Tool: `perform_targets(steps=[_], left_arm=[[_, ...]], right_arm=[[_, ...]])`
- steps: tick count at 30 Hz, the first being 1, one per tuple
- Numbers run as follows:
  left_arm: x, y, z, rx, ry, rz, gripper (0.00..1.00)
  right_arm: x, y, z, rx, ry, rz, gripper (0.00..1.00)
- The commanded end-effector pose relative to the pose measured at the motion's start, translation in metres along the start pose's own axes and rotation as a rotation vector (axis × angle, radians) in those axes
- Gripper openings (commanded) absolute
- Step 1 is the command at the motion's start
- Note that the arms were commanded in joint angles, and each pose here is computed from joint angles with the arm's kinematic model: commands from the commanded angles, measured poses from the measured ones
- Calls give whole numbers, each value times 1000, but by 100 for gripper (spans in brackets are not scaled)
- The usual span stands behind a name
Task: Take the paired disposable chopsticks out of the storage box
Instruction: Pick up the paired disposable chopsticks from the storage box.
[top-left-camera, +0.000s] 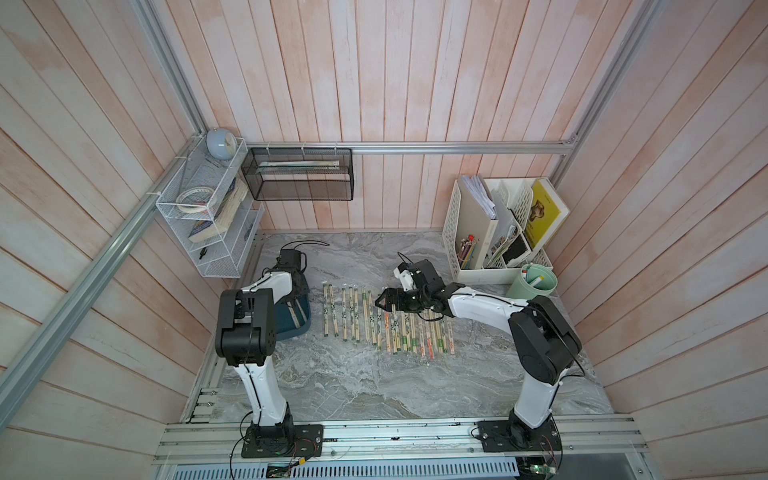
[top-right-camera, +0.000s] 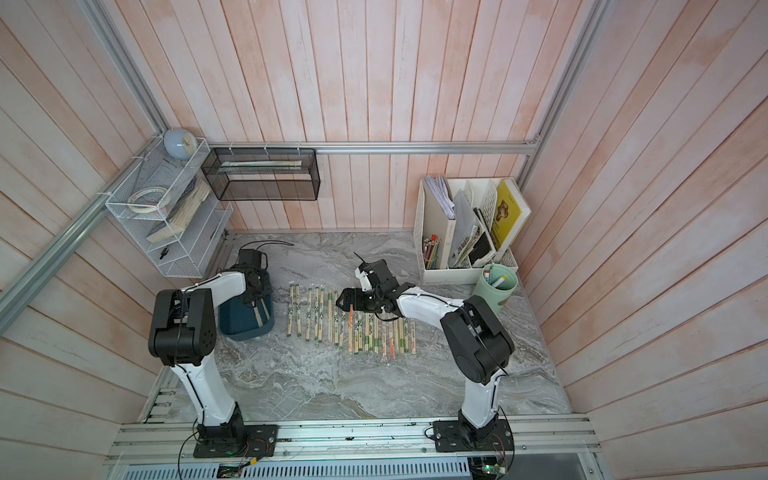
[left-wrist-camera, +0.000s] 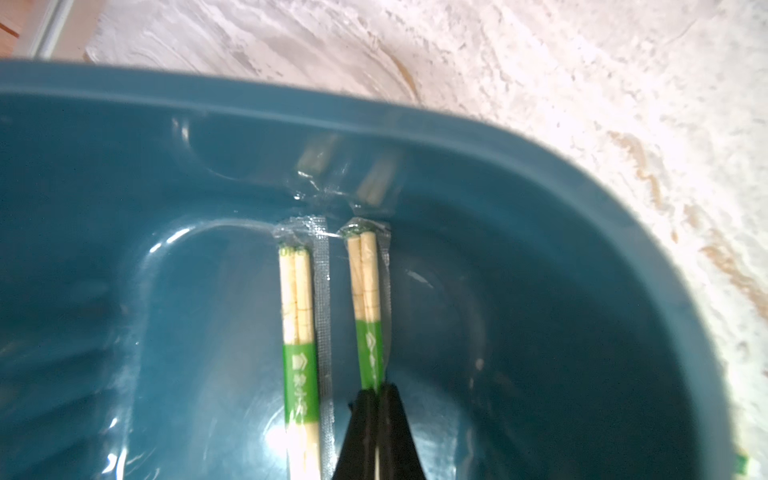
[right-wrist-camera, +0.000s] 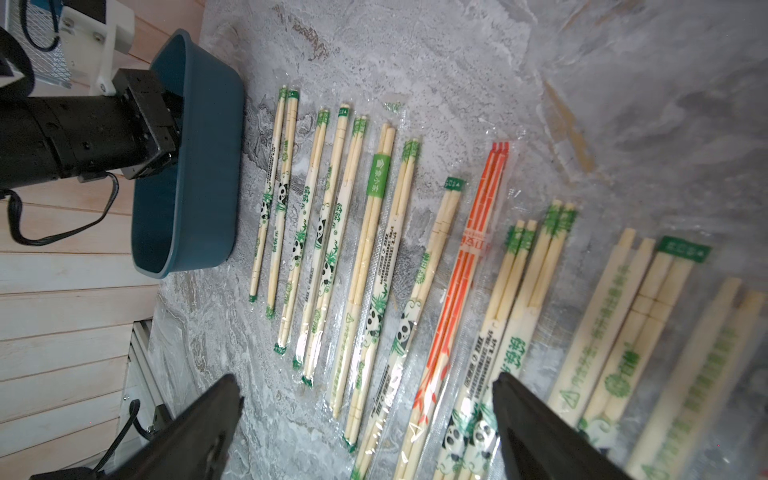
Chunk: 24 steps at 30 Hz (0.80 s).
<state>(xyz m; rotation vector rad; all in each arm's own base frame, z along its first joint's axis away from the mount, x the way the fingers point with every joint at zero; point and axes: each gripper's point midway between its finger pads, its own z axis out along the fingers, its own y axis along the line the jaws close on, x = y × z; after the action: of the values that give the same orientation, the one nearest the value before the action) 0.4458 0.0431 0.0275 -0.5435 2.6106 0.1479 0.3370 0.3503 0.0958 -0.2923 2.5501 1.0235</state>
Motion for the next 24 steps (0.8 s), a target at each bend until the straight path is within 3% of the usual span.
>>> perform_targets(steps=[1,15,18,24], left_arm=[[38,1,11,1,141,32,0],[-44,-6,-88,78,-108,-14,0],[-50,-14,-107,122,-132,3,0],[-35,-66,-124,194,-146,148,0]], right_arm=[[0,-5,-1,13,-3,5,96],[2,-4,-3,3,-8,4,97],[1,-3,-4,2,-11,2,96],[0,-3,-3,3,-13,1,97]])
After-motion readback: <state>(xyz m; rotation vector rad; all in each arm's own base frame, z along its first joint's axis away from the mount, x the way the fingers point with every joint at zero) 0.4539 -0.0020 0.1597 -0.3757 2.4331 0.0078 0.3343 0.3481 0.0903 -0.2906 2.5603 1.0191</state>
